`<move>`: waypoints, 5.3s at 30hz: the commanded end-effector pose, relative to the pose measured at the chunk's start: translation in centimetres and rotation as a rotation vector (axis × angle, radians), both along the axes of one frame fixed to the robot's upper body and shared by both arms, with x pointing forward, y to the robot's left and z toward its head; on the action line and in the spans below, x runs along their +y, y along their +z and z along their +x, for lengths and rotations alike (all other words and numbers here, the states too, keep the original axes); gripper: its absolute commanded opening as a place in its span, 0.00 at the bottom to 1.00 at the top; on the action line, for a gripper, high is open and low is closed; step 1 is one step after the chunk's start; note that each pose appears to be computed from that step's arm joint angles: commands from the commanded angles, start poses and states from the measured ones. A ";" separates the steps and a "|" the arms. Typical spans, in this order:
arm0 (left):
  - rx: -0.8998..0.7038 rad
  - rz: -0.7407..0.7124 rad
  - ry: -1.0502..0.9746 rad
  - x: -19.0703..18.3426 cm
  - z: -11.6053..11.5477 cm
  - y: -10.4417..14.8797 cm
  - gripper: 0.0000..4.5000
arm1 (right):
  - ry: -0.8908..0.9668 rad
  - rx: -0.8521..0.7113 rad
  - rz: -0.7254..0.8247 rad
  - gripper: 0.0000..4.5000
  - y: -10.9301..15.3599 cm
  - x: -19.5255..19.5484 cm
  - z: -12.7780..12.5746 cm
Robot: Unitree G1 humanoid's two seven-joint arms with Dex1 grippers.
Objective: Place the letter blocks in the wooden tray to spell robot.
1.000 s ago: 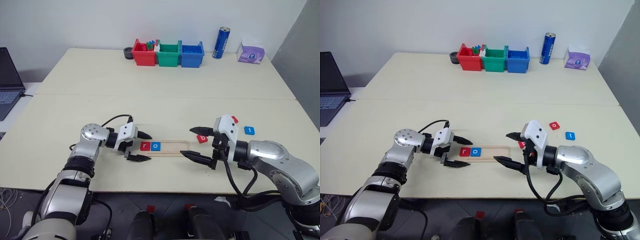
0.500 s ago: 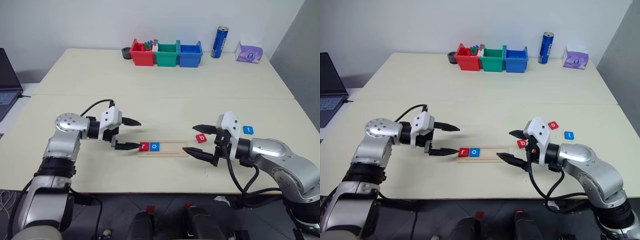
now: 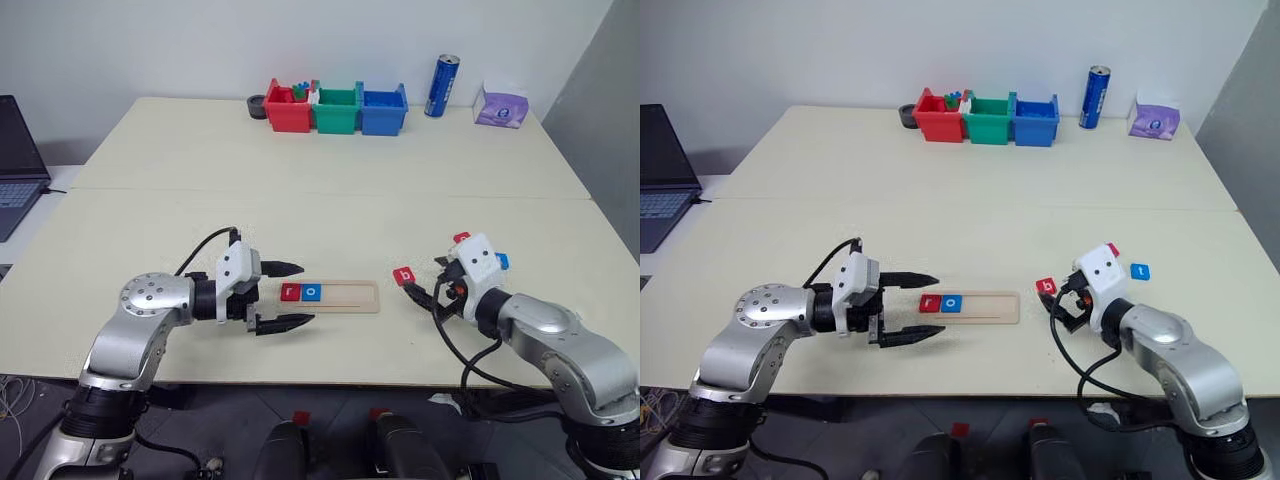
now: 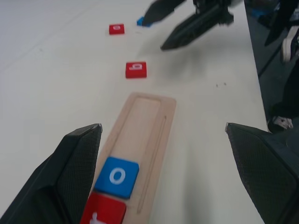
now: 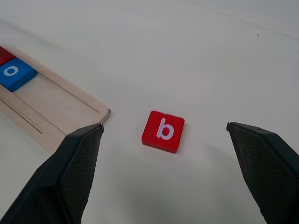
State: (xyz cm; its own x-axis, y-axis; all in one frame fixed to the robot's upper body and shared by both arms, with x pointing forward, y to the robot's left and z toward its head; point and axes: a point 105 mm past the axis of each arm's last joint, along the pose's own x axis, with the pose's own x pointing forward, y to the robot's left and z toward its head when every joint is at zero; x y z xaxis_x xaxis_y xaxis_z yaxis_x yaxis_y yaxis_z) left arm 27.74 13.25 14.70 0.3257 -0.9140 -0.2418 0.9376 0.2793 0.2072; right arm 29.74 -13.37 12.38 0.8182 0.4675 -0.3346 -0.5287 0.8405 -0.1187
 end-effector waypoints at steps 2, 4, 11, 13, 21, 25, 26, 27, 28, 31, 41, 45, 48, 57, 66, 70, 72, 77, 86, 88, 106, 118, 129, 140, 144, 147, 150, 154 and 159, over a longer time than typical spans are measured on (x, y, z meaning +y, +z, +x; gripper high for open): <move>-0.024 -0.041 0.015 -1.2 -0.7 1.0 0.99 | -0.098 0.014 0.020 1.00 -0.4 -0.2 1.0; -0.018 -0.045 0.019 -1.3 -0.8 0.9 0.99 | -0.146 0.042 0.063 1.00 -0.7 0.0 1.6; -0.024 -0.027 0.014 -1.2 -0.8 0.6 0.99 | -0.201 0.081 0.111 1.00 -1.1 0.7 3.1; -0.028 -0.021 0.017 -1.1 -1.0 0.6 0.99 | -0.191 0.086 0.114 1.00 -1.2 1.3 3.3; -0.022 0.008 0.031 0.0 -1.4 0.1 0.99 | -0.157 0.143 0.094 1.00 -2.5 2.9 2.7; -0.026 0.010 0.026 -0.3 -1.4 0.2 0.99 | -0.170 0.166 0.067 1.00 -3.4 2.6 2.3; -0.028 0.009 0.024 -0.3 -1.4 0.2 0.99 | -0.179 0.166 0.057 1.00 -3.6 2.5 2.3; -0.029 0.009 0.023 -0.3 -1.5 0.3 1.00 | -0.186 0.165 0.051 0.96 -3.7 2.4 2.4; -0.029 0.009 0.020 -0.3 -1.5 0.2 1.00 | -0.191 0.164 0.048 0.92 -3.8 2.3 2.5; -0.025 0.013 0.011 -0.4 -1.6 -0.1 1.00 | -0.201 0.161 0.044 0.73 -3.9 2.2 2.7; -0.019 0.012 -0.021 -0.8 -1.9 -0.2 1.00 | -0.187 0.189 0.036 0.32 -3.6 1.9 1.2; 0.002 0.025 -0.044 -0.7 -2.6 -0.6 1.00 | -0.115 0.285 0.024 0.32 -3.7 1.8 -2.3; 0.005 0.027 -0.046 -0.6 -2.6 -0.7 1.00 | -0.053 0.348 0.020 0.32 -3.9 2.5 -4.3; 0.006 0.026 -0.065 -1.0 -2.5 -0.6 1.00 | -0.017 0.377 0.044 0.63 -3.4 2.8 -4.0; 0.006 0.038 -0.087 -0.7 -2.5 -0.6 1.00 | 0.472 0.096 -0.170 0.99 2.2 1.8 -3.9; 0.006 0.038 -0.112 -0.9 -2.6 -0.6 1.00 | 0.746 -0.016 -0.300 0.99 0.3 1.5 -4.1; 0.001 0.045 -0.120 -0.9 -2.6 -0.6 1.00 | 0.831 -0.027 -0.307 0.99 -0.8 1.4 -4.2; -0.003 0.055 -0.127 -0.9 -2.8 -0.7 1.00 | 0.918 -0.077 -0.353 0.99 -2.3 1.0 -2.9; -0.015 0.061 -0.114 -0.9 -2.9 -0.5 1.00 | 0.933 -0.075 -0.353 0.99 -3.1 0.9 -0.4; -0.016 0.062 -0.114 -0.9 -2.9 -0.4 1.00 | 0.940 -0.058 -0.355 0.99 -3.4 0.8 -0.3; -0.014 0.059 -0.096 -0.5 -2.7 -0.4 1.00 | 0.902 -0.058 -0.290 0.32 -2.2 0.8 0.5; 0.031 0.092 0.215 6.6 -4.7 -0.7 1.00 | 0.894 -0.124 -0.095 0.32 2.0 8.2 0.0; 0.002 0.022 0.327 6.3 -5.0 -0.4 1.00 | 0.811 -0.128 -0.183 0.32 -0.6 10.5 3.5; 0.001 0.007 0.325 5.9 -4.9 -0.1 1.00 | 0.854 -0.116 -0.227 0.32 -1.6 11.0 3.2; -0.004 0.009 0.320 5.9 -4.8 0.0 1.00 | 0.872 -0.121 -0.227 0.32 -1.5 11.4 2.8; -0.005 0.012 0.319 5.9 -4.7 0.1 1.00 | 0.876 -0.125 -0.228 0.32 -1.4 11.6 2.7; -0.004 0.011 0.314 5.7 -4.7 0.1 1.00 | 0.881 -0.129 -0.229 0.32 -1.4 11.8 2.6; 0.001 0.010 0.308 5.6 -4.8 0.1 1.00 | 0.886 -0.130 -0.233 0.32 -1.4 12.1 2.6; 0.005 0.010 0.304 5.5 -4.7 0.0 1.00 | 0.888 -0.134 -0.240 0.32 -1.6 12.3 2.7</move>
State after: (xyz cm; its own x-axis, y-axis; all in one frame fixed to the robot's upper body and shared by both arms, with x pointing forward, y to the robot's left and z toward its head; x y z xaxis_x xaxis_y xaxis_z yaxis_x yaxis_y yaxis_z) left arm 23.21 19.35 13.84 0.6013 -0.7519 -0.2704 0.7988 0.5731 0.1828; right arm 32.45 -1.69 9.54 0.2363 0.8582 -0.4558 -0.9492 0.1036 -0.2971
